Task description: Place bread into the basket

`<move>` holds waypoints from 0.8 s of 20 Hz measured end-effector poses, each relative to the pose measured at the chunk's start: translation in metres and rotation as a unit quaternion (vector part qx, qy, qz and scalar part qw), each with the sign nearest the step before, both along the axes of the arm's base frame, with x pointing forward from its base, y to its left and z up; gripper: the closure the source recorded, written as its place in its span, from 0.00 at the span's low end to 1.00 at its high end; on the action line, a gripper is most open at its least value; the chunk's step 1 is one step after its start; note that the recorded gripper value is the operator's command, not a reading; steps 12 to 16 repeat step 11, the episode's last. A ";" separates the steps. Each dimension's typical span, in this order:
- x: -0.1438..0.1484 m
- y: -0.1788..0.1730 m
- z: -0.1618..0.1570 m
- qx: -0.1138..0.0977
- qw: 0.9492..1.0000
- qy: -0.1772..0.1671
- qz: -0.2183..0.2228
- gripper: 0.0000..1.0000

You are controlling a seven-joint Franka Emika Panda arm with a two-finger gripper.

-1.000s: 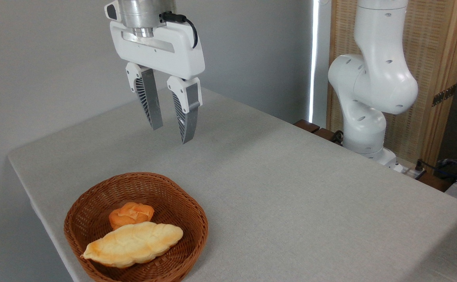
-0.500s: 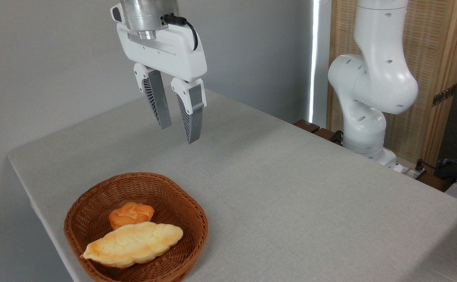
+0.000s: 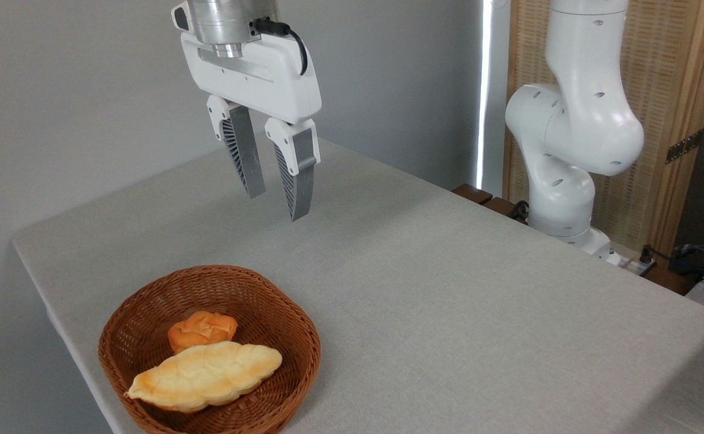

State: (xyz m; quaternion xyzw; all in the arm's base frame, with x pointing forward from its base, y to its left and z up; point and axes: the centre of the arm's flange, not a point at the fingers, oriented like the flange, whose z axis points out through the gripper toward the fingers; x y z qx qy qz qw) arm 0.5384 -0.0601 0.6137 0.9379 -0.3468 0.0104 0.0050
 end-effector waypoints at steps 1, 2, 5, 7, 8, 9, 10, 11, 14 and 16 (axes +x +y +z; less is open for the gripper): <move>0.000 0.001 0.000 0.000 1.000 0.000 0.000 0.00; 0.000 0.001 0.000 0.000 1.000 0.000 -0.003 0.00; -0.001 0.002 -0.001 0.001 1.000 0.004 -0.022 0.00; -0.001 0.002 -0.001 0.001 0.999 0.007 -0.032 0.00; -0.001 0.002 -0.001 0.001 0.999 0.007 -0.032 0.00; -0.001 0.002 -0.001 0.001 0.999 0.007 -0.032 0.00; -0.001 0.002 -0.001 0.001 0.999 0.007 -0.032 0.00; -0.001 0.002 -0.001 0.001 0.999 0.007 -0.032 0.00; -0.001 0.002 -0.001 0.001 0.999 0.007 -0.032 0.00; -0.001 0.002 -0.001 0.001 0.999 0.007 -0.032 0.00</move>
